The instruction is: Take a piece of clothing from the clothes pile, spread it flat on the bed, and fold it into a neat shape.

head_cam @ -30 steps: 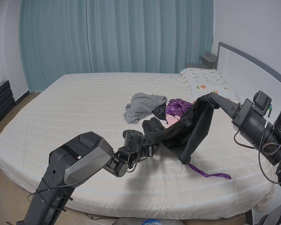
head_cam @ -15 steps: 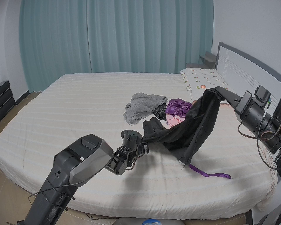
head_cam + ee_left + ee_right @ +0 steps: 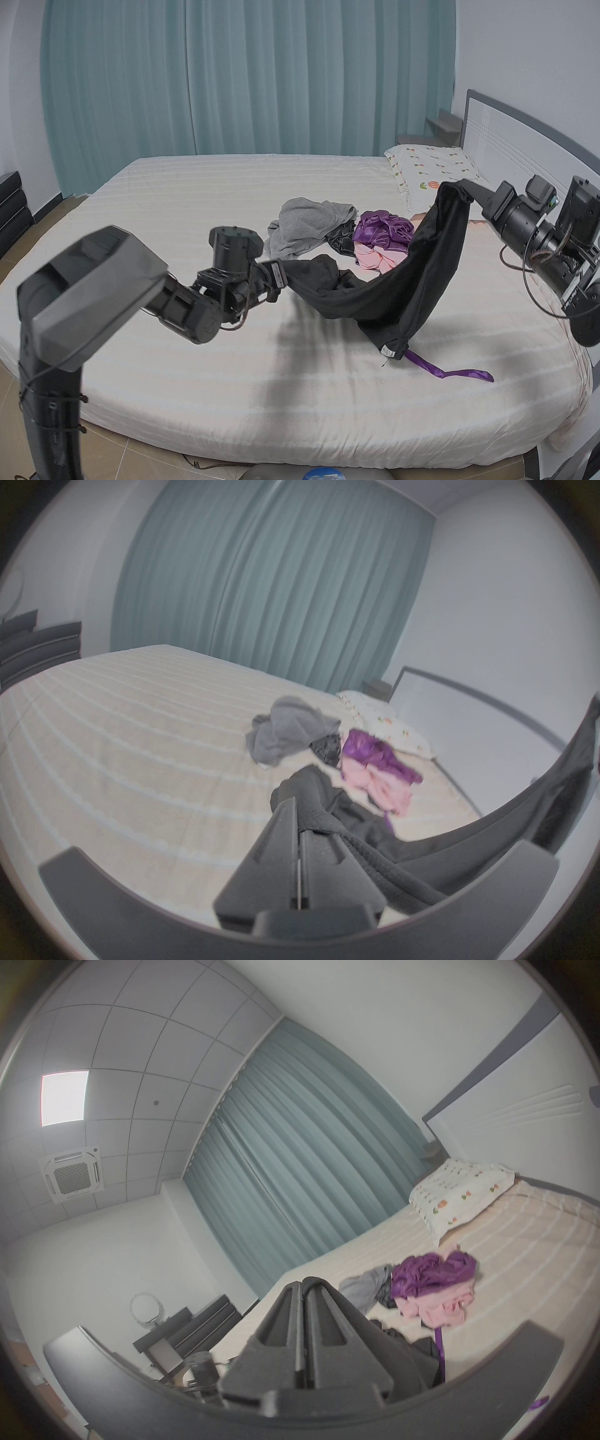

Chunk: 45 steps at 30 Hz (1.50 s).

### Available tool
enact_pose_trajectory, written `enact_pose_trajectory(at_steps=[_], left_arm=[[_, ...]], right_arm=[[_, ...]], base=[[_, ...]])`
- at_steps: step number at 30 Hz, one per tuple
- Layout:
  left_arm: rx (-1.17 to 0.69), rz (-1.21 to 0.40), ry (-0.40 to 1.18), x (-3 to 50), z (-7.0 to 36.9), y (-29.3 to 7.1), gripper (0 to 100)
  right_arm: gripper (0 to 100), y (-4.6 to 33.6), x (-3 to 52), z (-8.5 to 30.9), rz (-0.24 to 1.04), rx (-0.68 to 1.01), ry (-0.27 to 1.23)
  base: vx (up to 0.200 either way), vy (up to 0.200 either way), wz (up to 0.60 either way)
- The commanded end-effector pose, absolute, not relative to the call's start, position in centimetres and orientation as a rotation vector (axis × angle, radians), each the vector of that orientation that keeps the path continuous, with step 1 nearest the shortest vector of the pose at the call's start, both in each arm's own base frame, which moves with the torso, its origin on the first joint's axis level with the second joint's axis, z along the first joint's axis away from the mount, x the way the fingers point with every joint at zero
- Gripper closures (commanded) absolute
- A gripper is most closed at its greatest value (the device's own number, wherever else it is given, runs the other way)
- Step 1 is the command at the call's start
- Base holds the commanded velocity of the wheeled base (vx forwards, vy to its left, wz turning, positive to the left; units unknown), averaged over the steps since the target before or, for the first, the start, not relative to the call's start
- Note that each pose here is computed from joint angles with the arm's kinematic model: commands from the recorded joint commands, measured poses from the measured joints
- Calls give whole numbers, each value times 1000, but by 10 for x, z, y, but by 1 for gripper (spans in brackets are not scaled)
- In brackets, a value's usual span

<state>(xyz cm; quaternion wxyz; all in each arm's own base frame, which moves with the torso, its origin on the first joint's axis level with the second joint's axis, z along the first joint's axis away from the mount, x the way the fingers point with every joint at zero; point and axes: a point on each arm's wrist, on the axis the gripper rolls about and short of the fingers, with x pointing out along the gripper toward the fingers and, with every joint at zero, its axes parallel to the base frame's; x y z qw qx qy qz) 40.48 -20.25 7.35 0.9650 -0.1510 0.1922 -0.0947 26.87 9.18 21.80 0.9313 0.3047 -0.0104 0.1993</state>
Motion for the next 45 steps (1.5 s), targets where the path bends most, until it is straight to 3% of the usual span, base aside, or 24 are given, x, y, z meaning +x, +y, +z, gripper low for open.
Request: enact_pose_trajectory(at_steps=[1,2,5,12,19,26,36,45], left_arm=[[-463,-198,263,356,176,-170,100],[-504,-179,222,345,205,-153,100],[-516,-170,198,336,221,-141,100],[-575,-103,377,320,179,-136,100],[-575,-90,506,304,145,-142,100],[-600,-105,605,294,122,-153,100],[-597,-104,621,294,117,-156,100],[-594,-111,623,292,117,-158,100]], right_arm=[[100,79,305,240,359,628,-130],[100,79,304,252,368,629,-168],[100,81,303,247,373,629,-150],[100,100,307,179,354,612,86],[100,113,299,142,355,589,238],[100,118,295,125,339,584,294],[100,120,297,118,319,581,309],[100,119,294,117,313,579,315]], base=[[0,0,0],[0,0,0],[0,0,0],[0,0,0],[0,0,0],[0,0,0],[0,0,0],[-133,0,0]])
